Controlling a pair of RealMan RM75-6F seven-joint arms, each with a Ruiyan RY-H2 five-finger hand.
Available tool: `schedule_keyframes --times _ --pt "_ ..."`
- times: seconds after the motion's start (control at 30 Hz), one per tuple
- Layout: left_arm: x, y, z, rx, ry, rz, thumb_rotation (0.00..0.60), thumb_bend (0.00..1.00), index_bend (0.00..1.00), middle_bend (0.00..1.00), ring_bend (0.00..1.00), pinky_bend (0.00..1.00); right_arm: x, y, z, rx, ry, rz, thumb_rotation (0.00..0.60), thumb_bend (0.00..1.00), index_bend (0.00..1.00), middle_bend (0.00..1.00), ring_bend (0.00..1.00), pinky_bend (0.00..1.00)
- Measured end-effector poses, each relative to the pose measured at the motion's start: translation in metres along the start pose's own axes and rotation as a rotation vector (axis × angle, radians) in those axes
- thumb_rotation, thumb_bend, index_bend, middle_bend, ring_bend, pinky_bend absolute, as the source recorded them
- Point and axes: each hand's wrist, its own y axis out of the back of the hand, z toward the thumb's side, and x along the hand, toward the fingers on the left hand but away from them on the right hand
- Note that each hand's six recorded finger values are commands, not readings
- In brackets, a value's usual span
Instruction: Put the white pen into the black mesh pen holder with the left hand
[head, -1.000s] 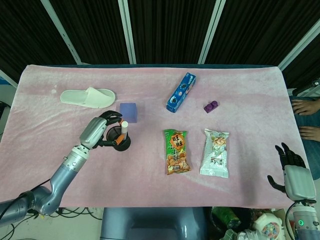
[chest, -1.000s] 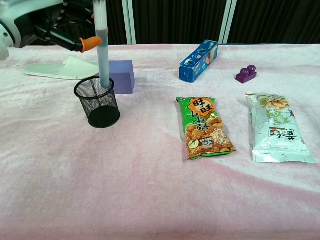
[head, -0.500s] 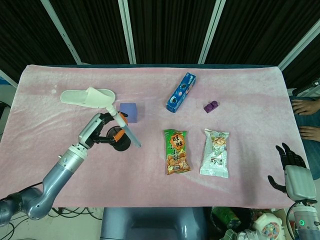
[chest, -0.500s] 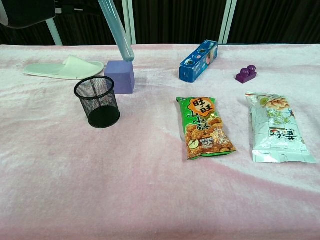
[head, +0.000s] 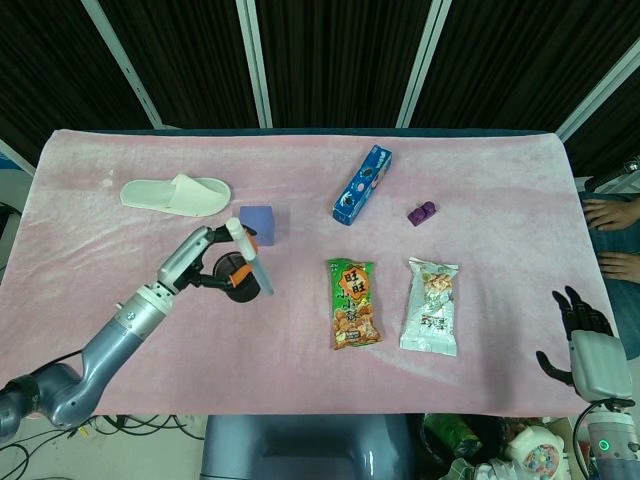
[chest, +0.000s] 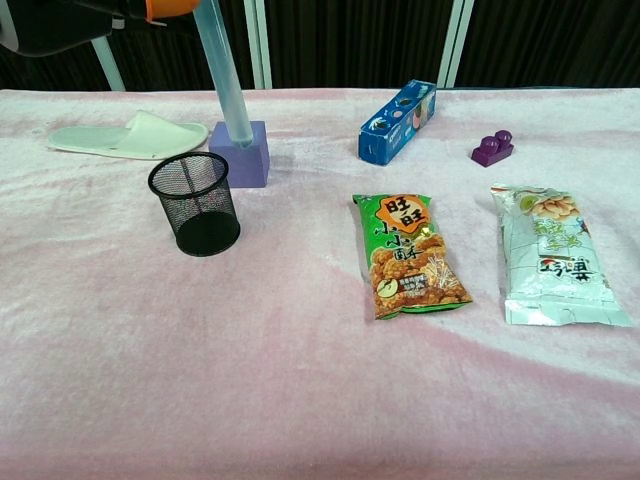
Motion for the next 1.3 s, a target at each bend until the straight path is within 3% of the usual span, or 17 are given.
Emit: schedule_keyframes --times 0.27,0.4,0.53,0.77,0.87,0.97,1.07,1.13,1.23,1.3 --pt "0.013 -0.01 0.0 0.593 -0.159 0.125 0.6 0.44 0.58 0.58 0.21 0.19 0.0 0.0 0.0 0.001 0.002 0.002 0.6 0.19 0.0 0.0 0.1 0.13" --pt "0.018 -0.015 -0.007 0.65 -0.158 0.155 0.6 0.44 0.58 0.58 0.21 0.19 0.0 0.0 0.0 0.0 0.003 0.002 0.6 0.19 0.0 0.0 0.1 0.13" --pt "0.02 -0.021 -0.004 0.446 -0.123 0.131 0.6 0.44 0.58 0.58 0.21 0.19 0.0 0.0 0.0 0.0 0.003 0.003 0.6 0.19 0.0 0.0 0.1 0.13" --pt "0.023 -0.028 0.01 -0.242 -0.031 0.024 0.6 0.44 0.58 0.58 0.21 0.19 0.0 0.0 0.0 0.001 0.005 0.003 0.6 0.19 0.0 0.0 0.1 0.13" --pt "0.021 -0.029 0.014 -0.491 0.011 -0.025 0.6 0.44 0.58 0.57 0.21 0.19 0.0 0.0 0.0 0.002 0.004 0.003 0.6 0.19 0.0 0.0 0.1 0.13" --pt "0.02 -0.029 0.015 -0.641 0.04 -0.054 0.6 0.44 0.58 0.57 0.21 0.19 0.0 0.0 0.0 0.002 0.004 0.003 0.6 0.19 0.0 0.0 0.1 0.13" --pt "0.018 -0.027 0.015 -0.684 0.045 -0.063 0.6 0.44 0.58 0.57 0.21 0.19 0.0 0.0 0.0 0.002 0.003 0.004 0.6 0.19 0.0 0.0 0.1 0.13" --pt "0.018 -0.026 0.013 -0.659 0.04 -0.064 0.6 0.44 0.58 0.57 0.21 0.19 0.0 0.0 0.0 0.002 0.002 0.003 0.6 0.19 0.0 0.0 0.1 0.13" --pt "0.018 -0.024 0.01 -0.541 0.016 -0.053 0.6 0.44 0.58 0.57 0.21 0.19 0.0 0.0 0.0 0.002 0.001 0.003 0.6 0.19 0.0 0.0 0.1 0.13" --pt "0.019 -0.022 0.008 -0.4 -0.011 -0.038 0.6 0.44 0.58 0.57 0.21 0.19 0.0 0.0 0.0 0.002 0.001 0.003 0.6 0.19 0.0 0.0 0.1 0.13"
